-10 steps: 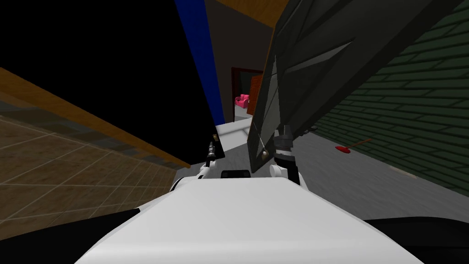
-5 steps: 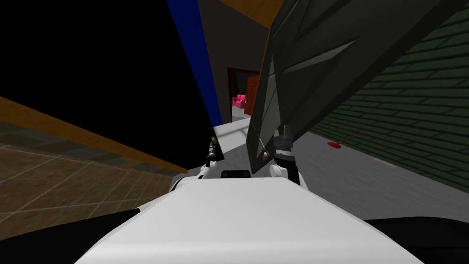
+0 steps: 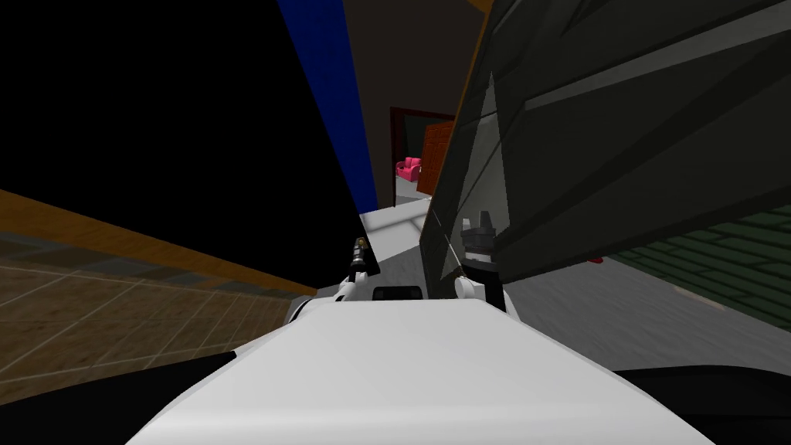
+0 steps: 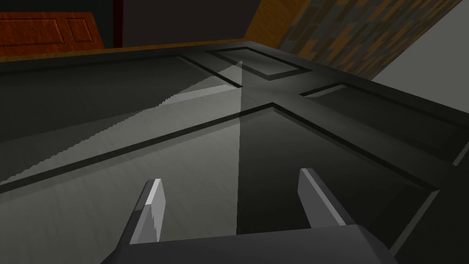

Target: Pull the door open

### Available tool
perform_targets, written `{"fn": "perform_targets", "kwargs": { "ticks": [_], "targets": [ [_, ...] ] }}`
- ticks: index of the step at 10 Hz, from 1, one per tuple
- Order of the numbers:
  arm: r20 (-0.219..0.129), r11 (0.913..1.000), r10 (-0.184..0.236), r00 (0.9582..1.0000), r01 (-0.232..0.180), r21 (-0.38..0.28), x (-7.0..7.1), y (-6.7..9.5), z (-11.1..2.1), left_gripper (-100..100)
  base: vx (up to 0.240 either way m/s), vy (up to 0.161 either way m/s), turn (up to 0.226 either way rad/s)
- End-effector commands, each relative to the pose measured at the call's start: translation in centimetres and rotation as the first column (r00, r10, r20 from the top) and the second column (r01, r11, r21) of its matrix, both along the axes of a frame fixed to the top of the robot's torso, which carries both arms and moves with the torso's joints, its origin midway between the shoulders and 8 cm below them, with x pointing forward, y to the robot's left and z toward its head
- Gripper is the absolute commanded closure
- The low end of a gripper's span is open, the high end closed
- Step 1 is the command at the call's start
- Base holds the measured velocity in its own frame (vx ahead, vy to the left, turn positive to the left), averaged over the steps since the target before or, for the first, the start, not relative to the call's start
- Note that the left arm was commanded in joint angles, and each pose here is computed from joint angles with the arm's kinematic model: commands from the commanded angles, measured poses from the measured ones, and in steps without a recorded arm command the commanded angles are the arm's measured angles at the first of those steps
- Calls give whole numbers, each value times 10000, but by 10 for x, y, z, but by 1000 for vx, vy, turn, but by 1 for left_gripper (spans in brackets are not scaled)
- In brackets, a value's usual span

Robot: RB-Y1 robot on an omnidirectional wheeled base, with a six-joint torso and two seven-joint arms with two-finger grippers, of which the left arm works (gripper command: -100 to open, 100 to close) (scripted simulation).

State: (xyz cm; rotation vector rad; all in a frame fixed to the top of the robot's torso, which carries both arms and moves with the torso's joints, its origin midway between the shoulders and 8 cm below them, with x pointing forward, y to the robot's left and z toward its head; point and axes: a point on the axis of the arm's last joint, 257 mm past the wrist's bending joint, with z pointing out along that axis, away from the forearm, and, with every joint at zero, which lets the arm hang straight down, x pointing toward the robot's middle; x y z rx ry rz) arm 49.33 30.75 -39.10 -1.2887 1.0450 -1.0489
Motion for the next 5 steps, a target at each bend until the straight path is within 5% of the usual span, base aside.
{"fn": "perform_targets", "kwargs": {
  "ticks": [1, 2, 3, 5],
  "targets": [
    [5, 10000, -5, 10000, 5, -24, 0, -2, 0, -100, 187, 3, 61],
    [3, 10000, -3, 10000, 3, -14, 0, -1, 0, -100, 81, 1, 17],
    [3, 10000, -3, 10000, 3, -14, 0, -1, 0, 100, -17, -3, -10],
    [3, 10000, -3, 10000, 3, -14, 0, -1, 0, 100, -26, 1, -11]
  ]
}}
